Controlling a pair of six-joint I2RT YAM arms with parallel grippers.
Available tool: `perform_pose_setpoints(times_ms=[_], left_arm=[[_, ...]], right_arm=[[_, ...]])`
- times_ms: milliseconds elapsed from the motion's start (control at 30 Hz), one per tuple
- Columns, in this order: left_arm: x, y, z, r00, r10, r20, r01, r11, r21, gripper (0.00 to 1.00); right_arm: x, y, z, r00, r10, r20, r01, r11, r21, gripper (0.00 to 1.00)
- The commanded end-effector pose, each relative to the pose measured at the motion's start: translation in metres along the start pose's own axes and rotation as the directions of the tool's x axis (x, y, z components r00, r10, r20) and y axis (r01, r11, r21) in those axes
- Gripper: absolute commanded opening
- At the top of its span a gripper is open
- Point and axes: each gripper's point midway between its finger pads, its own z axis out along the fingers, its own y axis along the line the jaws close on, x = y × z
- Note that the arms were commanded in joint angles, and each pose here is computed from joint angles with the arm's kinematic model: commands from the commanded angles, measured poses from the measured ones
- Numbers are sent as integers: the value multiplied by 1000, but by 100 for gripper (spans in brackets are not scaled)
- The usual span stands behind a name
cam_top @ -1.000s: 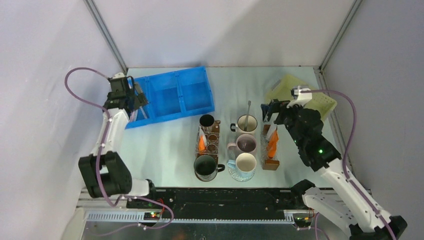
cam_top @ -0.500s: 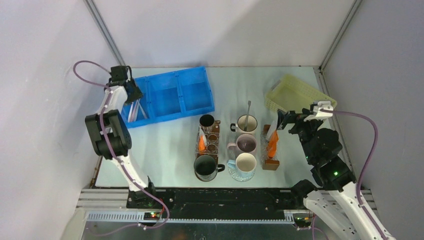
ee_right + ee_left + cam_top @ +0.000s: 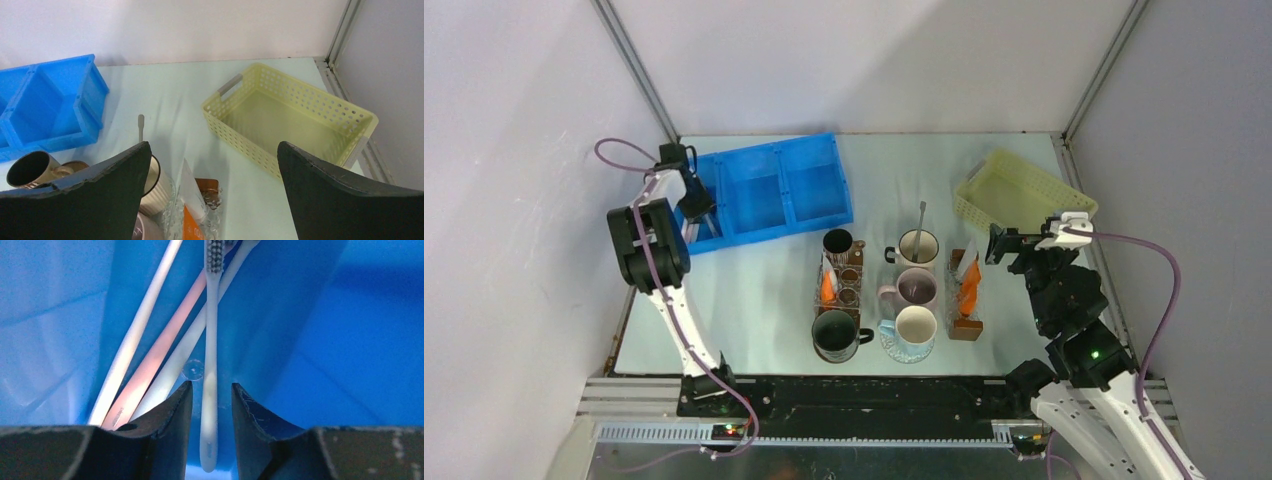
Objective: Prepare toiletry sets of a toothbrush and toothpaste on the tray
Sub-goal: Pick up the toothbrush from the storage box.
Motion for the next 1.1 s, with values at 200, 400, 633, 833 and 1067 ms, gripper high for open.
perform_pose_setpoints(times_ms=[200, 400, 633, 833, 1067], left_arm=[[8, -11, 11, 994, -47, -95, 52, 997, 56, 35], [7, -12, 3, 996, -53, -70, 58, 995, 77, 13], [-20, -13, -35, 998, -43, 55, 38, 995, 87, 0], [-45, -16, -87, 977, -45, 209, 20, 993, 120, 0], [-62, -26, -156, 920, -47, 389, -28, 983, 184, 0]], right_arm=[[-7, -14, -6, 999, 2, 52, -5, 999, 54, 99], [-9, -15, -8, 998, 8, 66, -11, 999, 53, 99], [-13, -15, -12, 996, 19, 83, -23, 999, 44, 100], [-18, -14, -16, 994, 36, 103, -39, 999, 27, 99], [-24, -12, -22, 991, 52, 127, -53, 999, 3, 99]])
